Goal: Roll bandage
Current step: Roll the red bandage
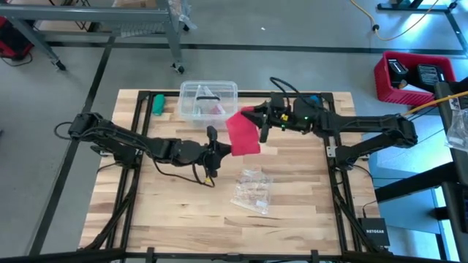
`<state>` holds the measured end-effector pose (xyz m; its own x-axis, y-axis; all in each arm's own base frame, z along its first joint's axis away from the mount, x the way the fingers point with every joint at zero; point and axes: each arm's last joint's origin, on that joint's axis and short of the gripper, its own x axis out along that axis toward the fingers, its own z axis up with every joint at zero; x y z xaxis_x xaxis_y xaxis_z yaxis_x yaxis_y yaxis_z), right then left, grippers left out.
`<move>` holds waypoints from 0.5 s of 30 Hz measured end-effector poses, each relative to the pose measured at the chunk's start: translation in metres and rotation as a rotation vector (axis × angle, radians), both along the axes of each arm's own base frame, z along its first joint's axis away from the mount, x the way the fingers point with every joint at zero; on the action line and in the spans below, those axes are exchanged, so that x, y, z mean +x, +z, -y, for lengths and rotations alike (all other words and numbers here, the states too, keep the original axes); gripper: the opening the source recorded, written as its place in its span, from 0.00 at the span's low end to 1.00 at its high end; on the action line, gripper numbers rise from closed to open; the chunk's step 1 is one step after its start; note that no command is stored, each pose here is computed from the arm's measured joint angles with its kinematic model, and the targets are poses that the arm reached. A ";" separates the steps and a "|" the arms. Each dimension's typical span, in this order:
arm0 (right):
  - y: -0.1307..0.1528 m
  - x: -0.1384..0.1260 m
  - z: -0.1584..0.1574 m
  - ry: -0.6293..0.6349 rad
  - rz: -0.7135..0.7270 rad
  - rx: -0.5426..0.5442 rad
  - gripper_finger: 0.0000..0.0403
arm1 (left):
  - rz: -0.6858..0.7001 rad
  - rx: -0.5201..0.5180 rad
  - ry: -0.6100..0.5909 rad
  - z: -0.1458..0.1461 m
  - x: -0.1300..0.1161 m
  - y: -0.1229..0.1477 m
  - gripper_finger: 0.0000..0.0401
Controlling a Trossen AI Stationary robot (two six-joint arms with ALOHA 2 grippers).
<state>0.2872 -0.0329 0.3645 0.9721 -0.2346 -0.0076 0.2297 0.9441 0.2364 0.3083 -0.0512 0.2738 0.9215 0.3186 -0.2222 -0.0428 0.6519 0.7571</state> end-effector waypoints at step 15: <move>-0.037 0.005 0.029 -0.187 -0.279 0.033 0.66 | 0.019 -0.081 -0.049 0.021 -0.004 -0.001 0.03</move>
